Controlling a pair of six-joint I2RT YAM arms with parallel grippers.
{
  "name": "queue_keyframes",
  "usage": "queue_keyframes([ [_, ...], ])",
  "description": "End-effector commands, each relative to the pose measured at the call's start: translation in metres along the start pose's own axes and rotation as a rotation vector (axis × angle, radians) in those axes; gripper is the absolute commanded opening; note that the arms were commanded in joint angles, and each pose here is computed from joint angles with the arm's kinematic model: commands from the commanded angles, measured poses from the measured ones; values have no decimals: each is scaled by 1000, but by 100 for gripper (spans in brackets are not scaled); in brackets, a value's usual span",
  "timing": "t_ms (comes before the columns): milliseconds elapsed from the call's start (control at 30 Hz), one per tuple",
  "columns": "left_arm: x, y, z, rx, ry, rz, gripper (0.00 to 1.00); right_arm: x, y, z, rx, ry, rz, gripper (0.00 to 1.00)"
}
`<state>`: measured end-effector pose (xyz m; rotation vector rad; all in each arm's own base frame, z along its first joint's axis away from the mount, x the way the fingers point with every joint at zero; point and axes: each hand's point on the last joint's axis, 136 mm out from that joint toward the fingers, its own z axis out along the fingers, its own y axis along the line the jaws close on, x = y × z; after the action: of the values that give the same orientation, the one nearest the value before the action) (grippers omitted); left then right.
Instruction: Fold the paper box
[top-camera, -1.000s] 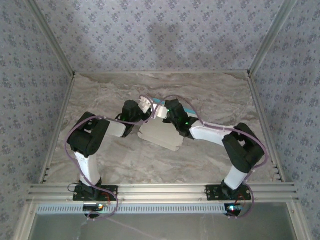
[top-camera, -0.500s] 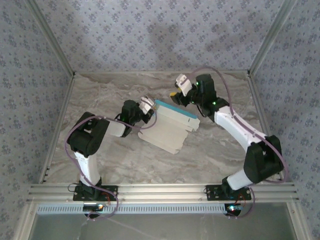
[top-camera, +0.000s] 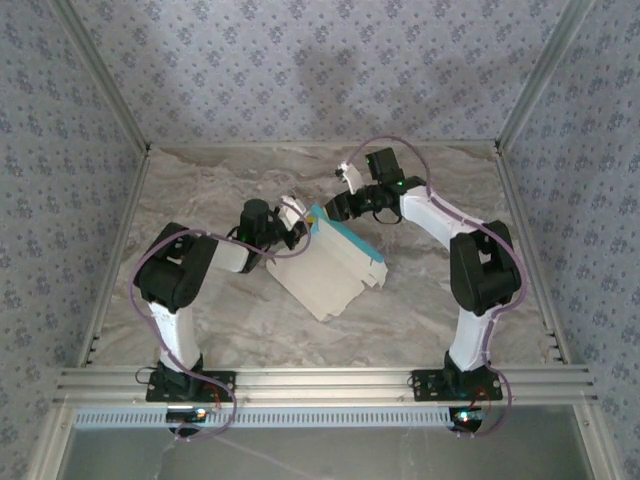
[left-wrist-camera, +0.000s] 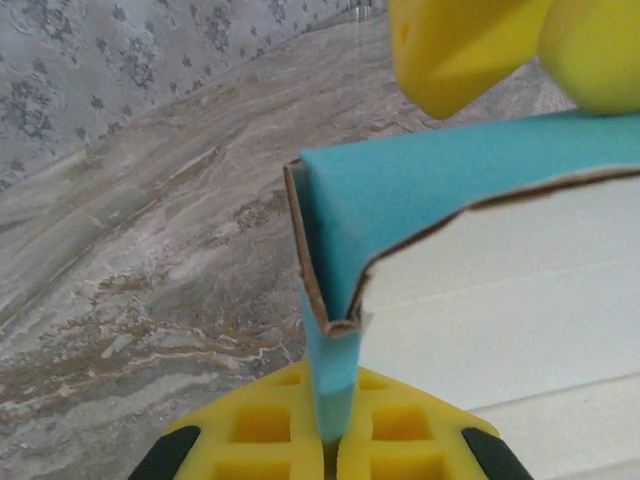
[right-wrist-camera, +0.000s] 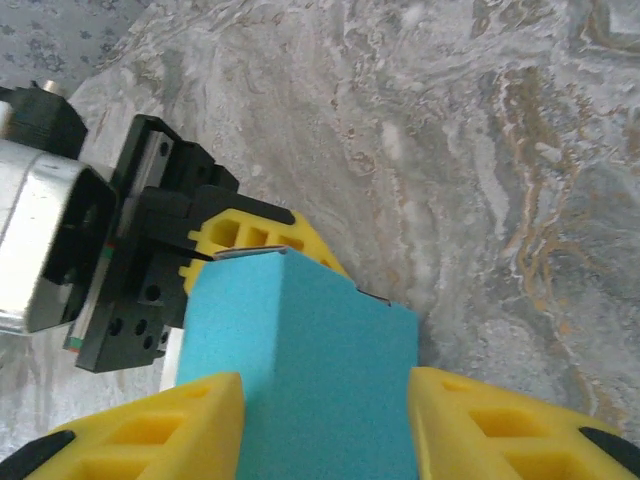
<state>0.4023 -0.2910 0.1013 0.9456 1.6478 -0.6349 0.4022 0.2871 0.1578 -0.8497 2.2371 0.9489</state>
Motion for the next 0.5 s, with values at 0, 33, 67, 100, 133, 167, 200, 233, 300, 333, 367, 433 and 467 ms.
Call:
queue_keyframes([
  [0,-23,-6,7,66,-56,24,0,-5,13,3,-67,7,36,49],
  [33,-24,-6,8,70,-54,23,0,-4,12,5,-72,13,43,48],
  [67,-24,-5,9,71,-52,21,0,-2,12,7,-76,17,49,48],
  [100,-24,-5,9,71,-50,20,0,-1,11,9,-79,22,56,48],
  [133,-24,-6,10,74,-48,20,0,0,11,10,-82,22,63,48],
  [167,-24,-7,10,78,-48,24,0,0,11,11,-87,22,67,48],
  [200,-24,-8,10,83,-47,27,0,1,11,12,-94,25,72,48],
  [233,-23,-10,11,86,-43,31,0,1,11,14,-94,31,76,48],
  [300,-22,-14,12,96,-36,40,0,3,10,17,-96,45,87,48],
  [333,-21,-17,13,104,-30,46,0,4,10,18,-97,51,93,49],
  [367,-21,-19,14,110,-26,51,0,4,10,19,-97,53,96,50],
  [433,-20,-24,16,121,-19,62,0,3,9,21,-92,53,105,50],
  [467,-19,-26,16,126,-16,63,0,4,7,22,-83,56,108,50],
])
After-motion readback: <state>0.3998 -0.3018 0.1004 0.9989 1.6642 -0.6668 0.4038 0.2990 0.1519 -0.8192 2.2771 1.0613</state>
